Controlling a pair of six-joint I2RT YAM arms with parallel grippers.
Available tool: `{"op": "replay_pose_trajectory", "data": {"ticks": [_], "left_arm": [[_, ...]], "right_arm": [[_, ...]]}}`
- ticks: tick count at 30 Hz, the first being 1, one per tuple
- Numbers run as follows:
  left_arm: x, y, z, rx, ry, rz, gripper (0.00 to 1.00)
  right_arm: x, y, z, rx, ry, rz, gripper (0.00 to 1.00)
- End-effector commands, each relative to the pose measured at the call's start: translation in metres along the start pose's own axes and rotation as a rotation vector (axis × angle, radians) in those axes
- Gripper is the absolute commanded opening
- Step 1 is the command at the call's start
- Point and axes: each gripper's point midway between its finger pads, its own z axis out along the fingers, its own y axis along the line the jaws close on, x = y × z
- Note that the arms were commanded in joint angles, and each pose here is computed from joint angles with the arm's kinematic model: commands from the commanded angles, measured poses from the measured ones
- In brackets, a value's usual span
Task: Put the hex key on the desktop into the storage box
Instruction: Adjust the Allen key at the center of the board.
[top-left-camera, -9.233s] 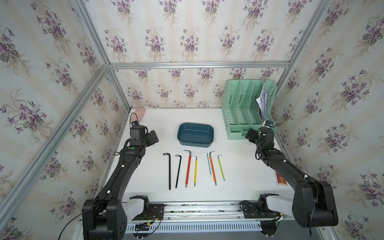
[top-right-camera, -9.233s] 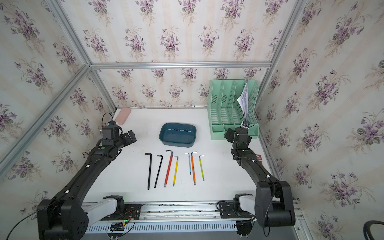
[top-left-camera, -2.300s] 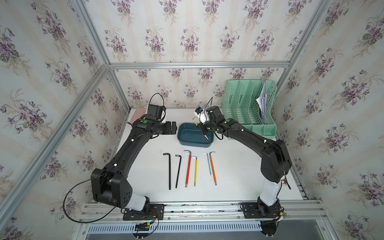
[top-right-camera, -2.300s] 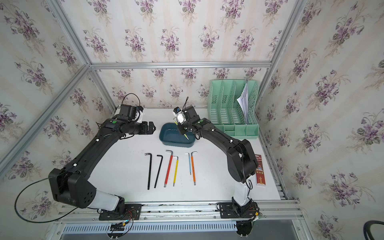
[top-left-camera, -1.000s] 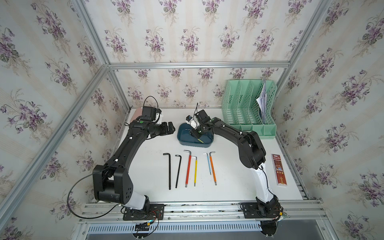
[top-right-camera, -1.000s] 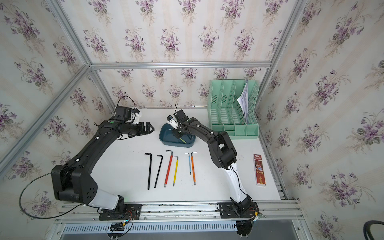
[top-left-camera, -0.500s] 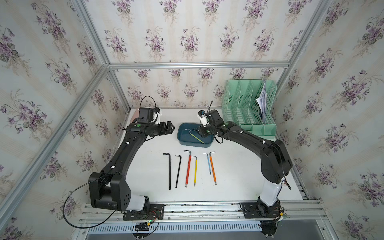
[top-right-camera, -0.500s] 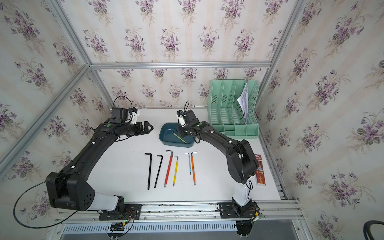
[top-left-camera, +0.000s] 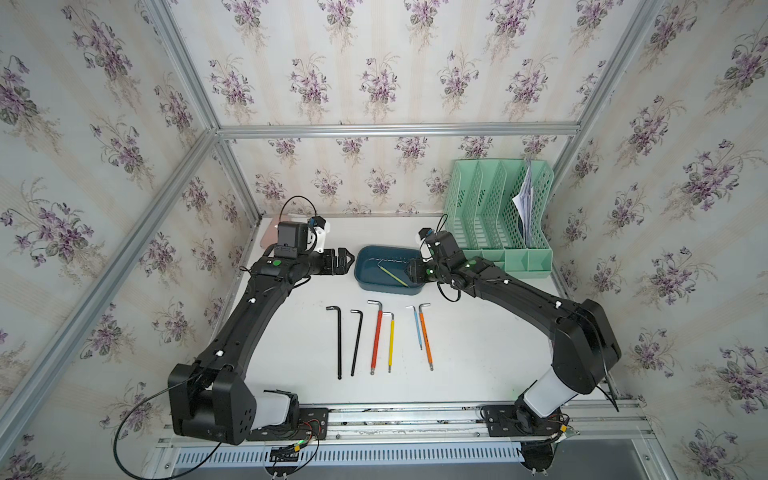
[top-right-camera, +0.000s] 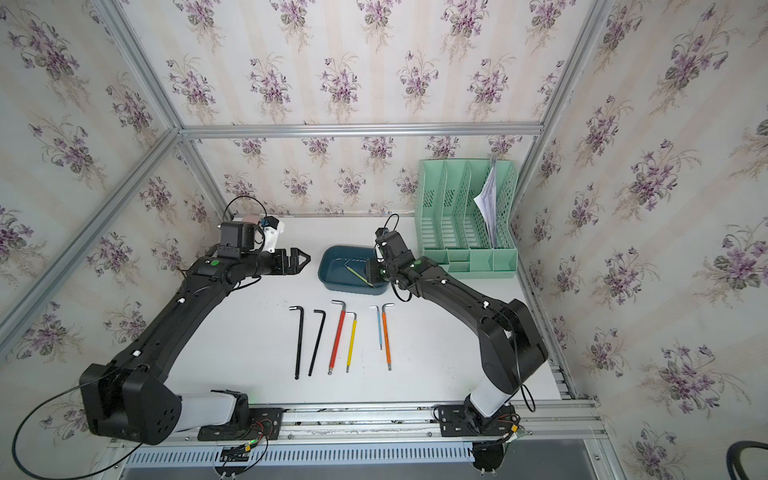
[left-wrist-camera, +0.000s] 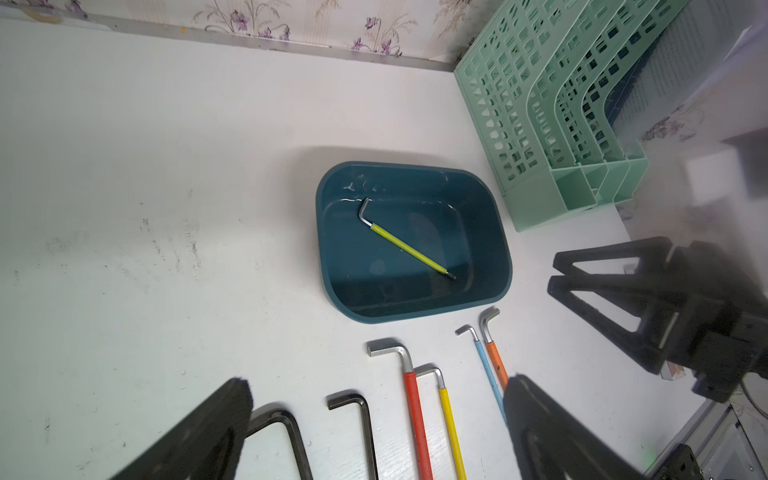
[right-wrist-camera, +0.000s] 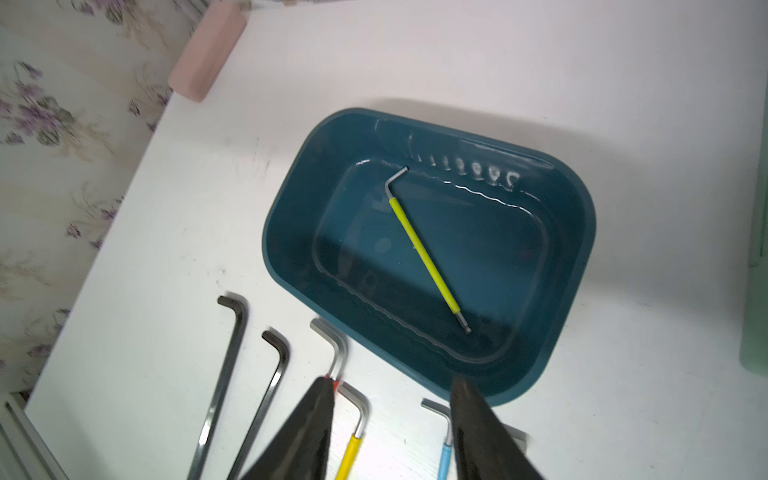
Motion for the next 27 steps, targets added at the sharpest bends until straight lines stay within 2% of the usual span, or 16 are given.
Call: {"op": "replay_pose_trajectory", "data": {"ticks": [1,4,7,10,15,20,24,27], "left_arm": [[-0.014,-0.011,-0.004,0.038,0.009,-0.002,0.99],[-0.020,-0.014,-0.013,0.025,0.005,-0.037,0.99],[-0.021,-0.014,-0.017,0.020,-0.022,-0.037,0.99],[-0.014,-0.015,-0.019,0.013,0.030,-0.070,0.99],[0.015,-0.015,-0.010,0.000,0.110,-0.168,0.99],[0.042,-0.002,-0.009,-0.109,0.120,-0.174,0.99],[0.060,0.008,-0.010,-0.167,0.162,-0.164,0.99],[0.072,0.014,-0.011,-0.192,0.173,-0.163,0.99]], "right_arm": [[0.035,-0.024,0.000,0.032,-0.016,0.089,0.50],[0.052,-0.044,-0.004,0.100,-0.020,0.116,0.49],[0.074,-0.045,-0.014,0.114,0.069,0.120,0.49],[0.090,-0.044,-0.026,0.147,0.104,0.094,0.49],[0.116,-0.057,-0.038,0.200,0.163,0.113,0.49],[0.135,-0.057,-0.033,0.203,0.203,0.102,0.49],[0.144,-0.052,-0.024,0.176,0.212,0.088,0.39],[0.147,-0.050,-0.019,0.173,0.219,0.094,0.39]]}}
